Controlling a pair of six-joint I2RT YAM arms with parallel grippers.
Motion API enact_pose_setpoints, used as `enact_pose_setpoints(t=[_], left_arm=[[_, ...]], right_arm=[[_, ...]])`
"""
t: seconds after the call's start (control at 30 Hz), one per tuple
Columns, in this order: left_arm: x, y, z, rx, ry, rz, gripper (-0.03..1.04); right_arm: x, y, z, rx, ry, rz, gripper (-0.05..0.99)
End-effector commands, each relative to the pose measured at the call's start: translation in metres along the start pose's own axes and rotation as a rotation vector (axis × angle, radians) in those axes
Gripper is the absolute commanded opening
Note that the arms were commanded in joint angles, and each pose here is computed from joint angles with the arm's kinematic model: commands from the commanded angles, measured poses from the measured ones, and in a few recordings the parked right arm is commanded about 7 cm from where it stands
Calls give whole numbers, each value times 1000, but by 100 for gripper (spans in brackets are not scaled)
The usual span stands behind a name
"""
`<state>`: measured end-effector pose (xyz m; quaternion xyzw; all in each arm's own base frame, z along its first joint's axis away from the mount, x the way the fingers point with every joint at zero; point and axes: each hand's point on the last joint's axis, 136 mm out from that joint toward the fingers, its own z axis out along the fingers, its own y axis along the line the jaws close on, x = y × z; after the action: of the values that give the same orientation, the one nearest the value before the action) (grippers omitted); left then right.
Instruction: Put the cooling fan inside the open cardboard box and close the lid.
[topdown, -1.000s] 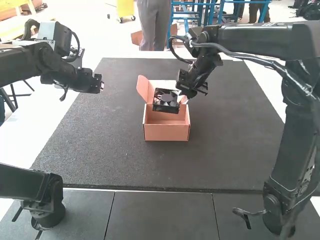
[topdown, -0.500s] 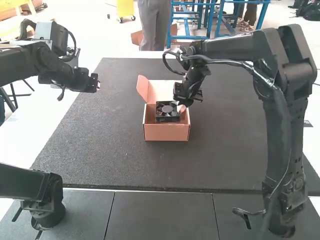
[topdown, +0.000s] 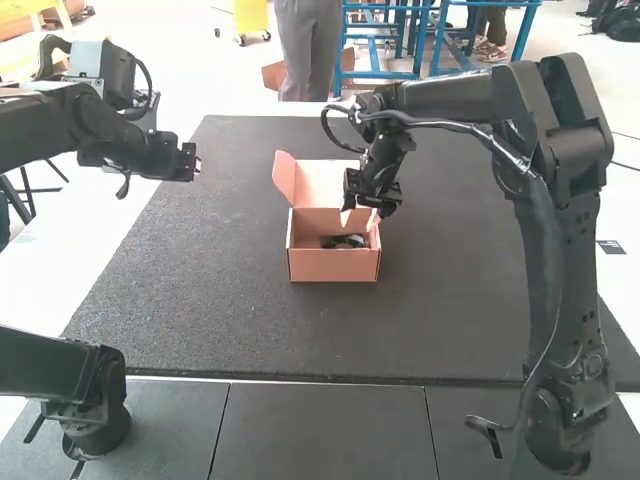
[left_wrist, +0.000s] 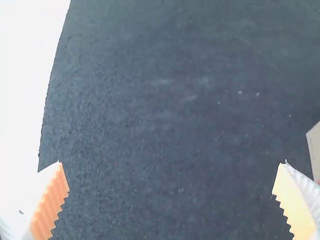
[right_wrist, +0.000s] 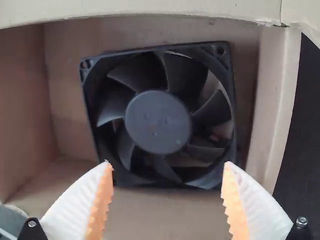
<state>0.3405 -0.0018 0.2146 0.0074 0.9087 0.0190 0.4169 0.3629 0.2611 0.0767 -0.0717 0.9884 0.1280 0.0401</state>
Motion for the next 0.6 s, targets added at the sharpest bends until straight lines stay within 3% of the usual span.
enact_pose_setpoints(t=[0.0,0.13,0.23,0.37,0.57], left_arm=[[-14,1,-1,-3,-30,-15,97],[-14,-1,9,1,-19,-22,97],[-10,-7,21,15,5,-22,97],[-12,-16,35,31,3,-20,97],[-17,-30,57,54,8,-20,97]], right_arm=[[-14,17,-30,-87,-34,-10,70],[-31,32,-72,-184,-76,-17,77],[-47,18,-91,-182,-131,-6,80],[-63,-16,-129,-113,-264,-40,85],[-76,-57,-144,37,-408,-120,86]])
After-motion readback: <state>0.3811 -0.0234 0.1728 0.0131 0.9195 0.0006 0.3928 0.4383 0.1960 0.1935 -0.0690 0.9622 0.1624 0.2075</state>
